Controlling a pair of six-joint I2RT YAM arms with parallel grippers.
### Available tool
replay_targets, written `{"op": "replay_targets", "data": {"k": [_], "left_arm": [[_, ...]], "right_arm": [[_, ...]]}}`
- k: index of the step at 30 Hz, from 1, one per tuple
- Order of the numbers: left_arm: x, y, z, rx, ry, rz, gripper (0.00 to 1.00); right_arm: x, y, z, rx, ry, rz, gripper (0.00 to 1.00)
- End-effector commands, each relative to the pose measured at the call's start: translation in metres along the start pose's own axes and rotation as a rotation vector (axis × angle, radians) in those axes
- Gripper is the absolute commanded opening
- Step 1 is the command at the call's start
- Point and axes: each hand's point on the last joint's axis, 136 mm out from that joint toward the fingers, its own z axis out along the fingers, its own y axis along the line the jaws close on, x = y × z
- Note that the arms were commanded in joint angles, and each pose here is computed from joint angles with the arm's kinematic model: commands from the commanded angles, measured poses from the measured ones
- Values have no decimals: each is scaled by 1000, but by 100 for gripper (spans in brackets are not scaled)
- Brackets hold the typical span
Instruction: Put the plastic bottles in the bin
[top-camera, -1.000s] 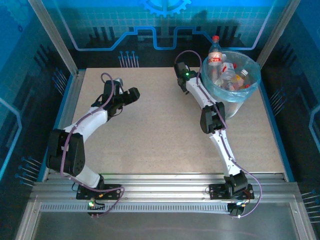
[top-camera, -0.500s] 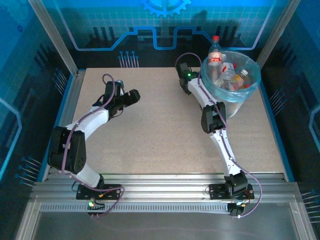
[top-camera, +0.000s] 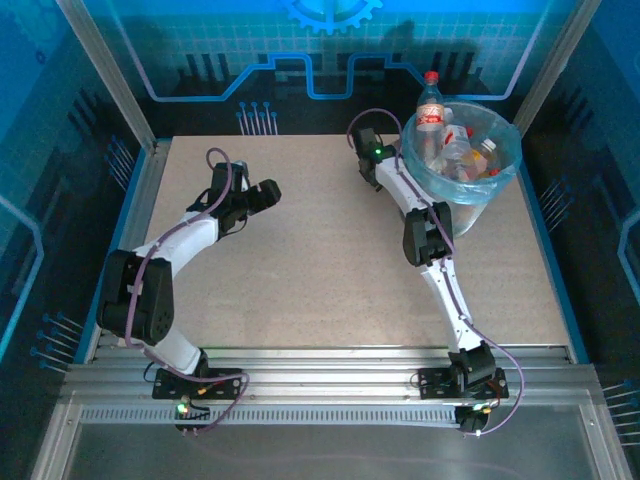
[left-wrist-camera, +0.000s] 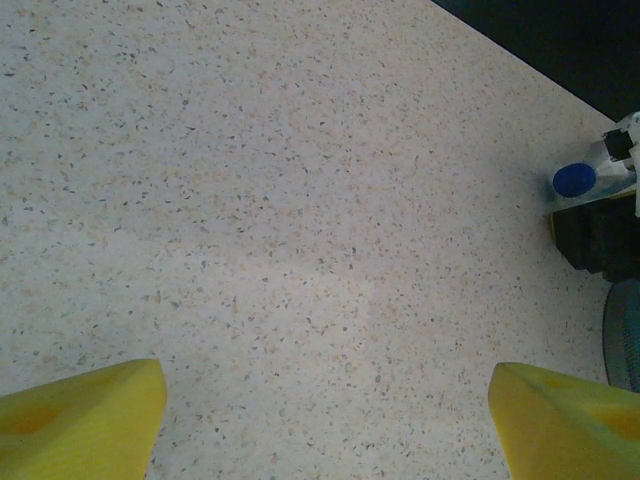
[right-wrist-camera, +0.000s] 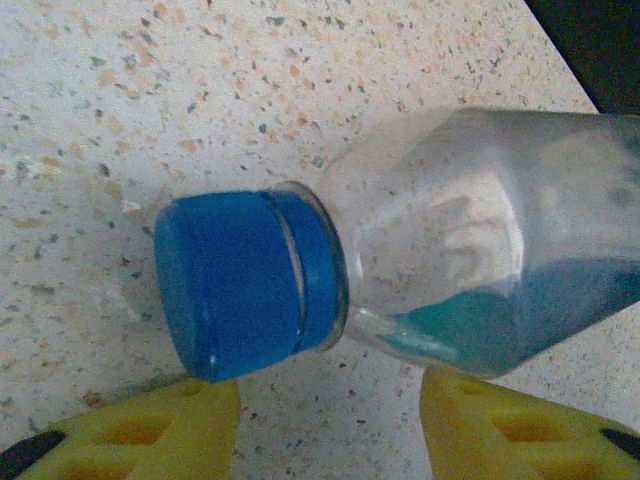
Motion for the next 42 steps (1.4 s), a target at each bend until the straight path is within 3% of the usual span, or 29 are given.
{"op": "replay_targets", "data": {"k": [1,10,25,42], "left_arm": [[-7,0,3,3,1,9,85],[-7,-3,2,21,8,16,85],[-4,-5,6,39,19,-6,85],[2,-1,14,34,42,-14,85]], "right_arm": [[9,35,-9,-94,33,-100,52],[-29,15,-46,-13,-74,43,60],[-50,2,-34,115,-151,186,62],[-46,21,-5,102,-148,72,61]]}}
